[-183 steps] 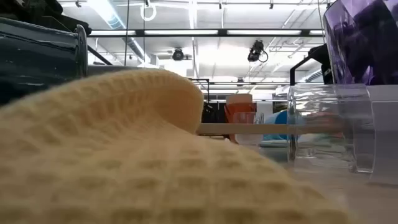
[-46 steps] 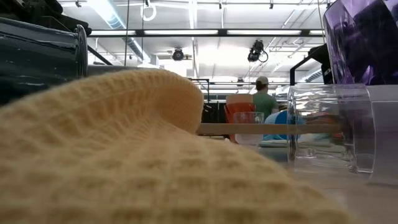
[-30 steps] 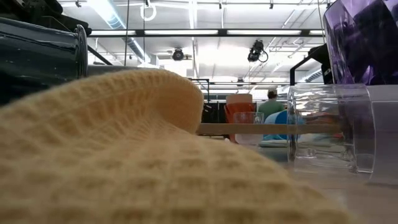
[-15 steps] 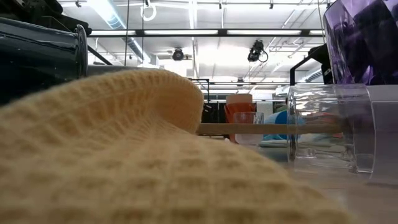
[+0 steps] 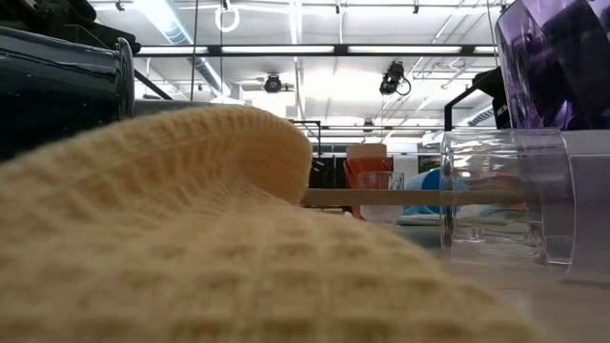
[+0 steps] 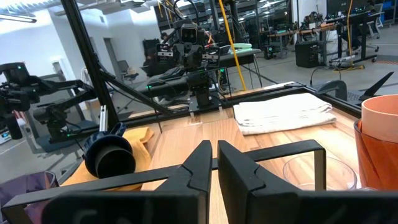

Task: Stack small to large cups/mugs on shelf

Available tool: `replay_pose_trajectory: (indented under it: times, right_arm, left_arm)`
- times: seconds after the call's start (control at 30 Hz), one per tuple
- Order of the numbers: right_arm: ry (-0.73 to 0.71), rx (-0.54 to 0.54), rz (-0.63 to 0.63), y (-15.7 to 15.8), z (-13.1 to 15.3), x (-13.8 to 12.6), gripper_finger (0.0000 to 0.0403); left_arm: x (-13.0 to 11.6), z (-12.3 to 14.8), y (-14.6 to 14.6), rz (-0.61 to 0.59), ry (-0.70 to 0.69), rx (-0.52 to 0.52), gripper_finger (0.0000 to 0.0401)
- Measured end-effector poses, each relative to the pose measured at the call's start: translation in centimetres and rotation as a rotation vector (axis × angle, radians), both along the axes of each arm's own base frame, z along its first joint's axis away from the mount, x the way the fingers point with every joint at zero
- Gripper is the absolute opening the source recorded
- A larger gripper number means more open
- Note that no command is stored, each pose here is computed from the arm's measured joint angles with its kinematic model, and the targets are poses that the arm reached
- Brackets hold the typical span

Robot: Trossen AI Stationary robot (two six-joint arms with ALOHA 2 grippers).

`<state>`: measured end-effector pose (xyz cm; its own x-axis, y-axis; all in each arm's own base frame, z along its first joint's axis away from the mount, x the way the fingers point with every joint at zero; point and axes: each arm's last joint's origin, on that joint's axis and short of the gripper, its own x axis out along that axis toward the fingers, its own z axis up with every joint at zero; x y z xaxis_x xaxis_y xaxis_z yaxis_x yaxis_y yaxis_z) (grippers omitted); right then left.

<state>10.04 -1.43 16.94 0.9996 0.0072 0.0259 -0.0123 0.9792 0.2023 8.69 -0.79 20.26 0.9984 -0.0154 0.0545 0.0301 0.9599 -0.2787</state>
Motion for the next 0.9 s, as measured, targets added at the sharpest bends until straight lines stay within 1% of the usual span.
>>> replay_pose_trajectory:
  times: [0.2,0.53,0.9]
  right_arm:
    - [0.0,0.0,0.0,0.0,0.0,0.0,0.0034]
    - [0.0,-0.001,0.0,0.0,-0.01,0.0,0.0034]
    - [0.0,0.0,0.0,0.0,0.0,0.0,0.0034]
  left_arm:
    - [0.0,-0.01,0.0,0.0,0.0,0.001,0.0061]
    - [0.0,0.0,0.0,0.0,0.0,0.0,0.0051]
    - [0.0,-0.01,0.0,0.0,0.0,0.001,0.0059]
